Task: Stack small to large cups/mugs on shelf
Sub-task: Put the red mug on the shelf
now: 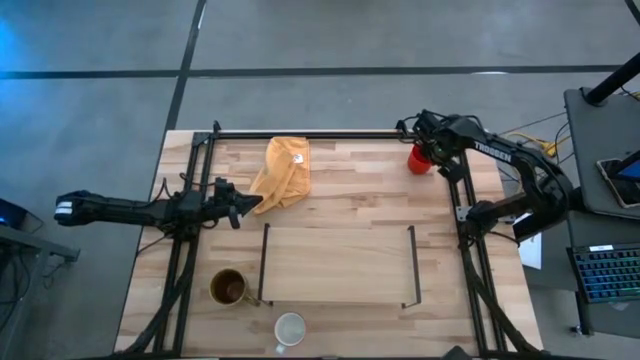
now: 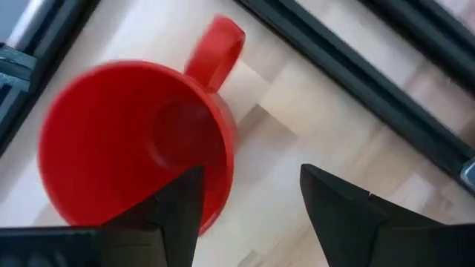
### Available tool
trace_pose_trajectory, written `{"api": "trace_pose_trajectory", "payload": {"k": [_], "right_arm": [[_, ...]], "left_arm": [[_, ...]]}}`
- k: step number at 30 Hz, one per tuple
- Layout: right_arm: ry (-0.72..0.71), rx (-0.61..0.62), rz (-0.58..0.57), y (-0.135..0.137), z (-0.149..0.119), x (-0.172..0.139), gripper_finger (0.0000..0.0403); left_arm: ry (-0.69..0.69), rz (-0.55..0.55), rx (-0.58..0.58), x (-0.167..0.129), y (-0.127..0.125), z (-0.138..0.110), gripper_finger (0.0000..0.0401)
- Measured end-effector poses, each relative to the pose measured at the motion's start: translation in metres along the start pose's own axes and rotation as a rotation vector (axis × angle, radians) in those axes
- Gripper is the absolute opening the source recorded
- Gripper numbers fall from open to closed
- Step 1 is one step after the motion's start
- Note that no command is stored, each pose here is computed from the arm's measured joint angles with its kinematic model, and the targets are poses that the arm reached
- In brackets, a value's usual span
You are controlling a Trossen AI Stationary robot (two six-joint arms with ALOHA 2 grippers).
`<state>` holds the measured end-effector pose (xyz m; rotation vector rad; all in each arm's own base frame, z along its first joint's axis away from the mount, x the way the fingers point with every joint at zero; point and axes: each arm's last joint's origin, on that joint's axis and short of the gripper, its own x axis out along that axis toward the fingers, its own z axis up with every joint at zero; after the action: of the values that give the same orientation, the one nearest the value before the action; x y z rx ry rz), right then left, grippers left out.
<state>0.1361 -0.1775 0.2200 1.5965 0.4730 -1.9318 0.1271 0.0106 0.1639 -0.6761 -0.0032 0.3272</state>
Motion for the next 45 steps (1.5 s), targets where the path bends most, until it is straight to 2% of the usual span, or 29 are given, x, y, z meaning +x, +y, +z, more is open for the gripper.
{"api": "trace_pose_trajectory", "payload": {"k": [6, 20, 26, 30, 34, 37, 42, 45], "right_arm": [[-0.044, -0.072, 0.004, 0.007, 0.001, 0.003, 0.0206], [-0.060, -0.124, -0.017, 0.007, 0.000, 0.009, 0.0051], [-0.064, -0.202, -0.041, 0.004, 0.000, 0.010, 0.0014], [-0.015, -0.324, -0.017, 0.004, -0.005, 0.005, 0.0010], [0.008, -0.517, 0.098, 0.007, -0.020, -0.022, 0.0010], [-0.019, -0.577, 0.170, 0.004, -0.028, -0.049, 0.0009], [-0.020, -0.724, 0.207, -0.013, -0.043, -0.100, 0.0009], [-0.005, -0.782, 0.284, -0.023, -0.056, -0.135, 0.0009]], "left_arm": [[-0.001, 0.000, -0.003, 0.000, 0.000, 0.000, 0.0000], [-0.001, 0.000, -0.004, 0.000, 0.000, 0.000, 0.0000], [0.003, 0.003, -0.002, 0.000, 0.000, 0.000, 0.0000], [0.003, 0.003, -0.003, 0.000, 0.000, 0.000, 0.0000], [0.002, 0.002, -0.003, 0.000, 0.000, 0.000, 0.0000], [0.003, 0.003, -0.003, 0.000, 0.000, 0.000, 0.0000], [0.001, 0.001, -0.003, 0.000, 0.000, 0.000, 0.0000], [0.000, 0.001, -0.004, 0.000, 0.000, 0.000, 0.0000]]}}
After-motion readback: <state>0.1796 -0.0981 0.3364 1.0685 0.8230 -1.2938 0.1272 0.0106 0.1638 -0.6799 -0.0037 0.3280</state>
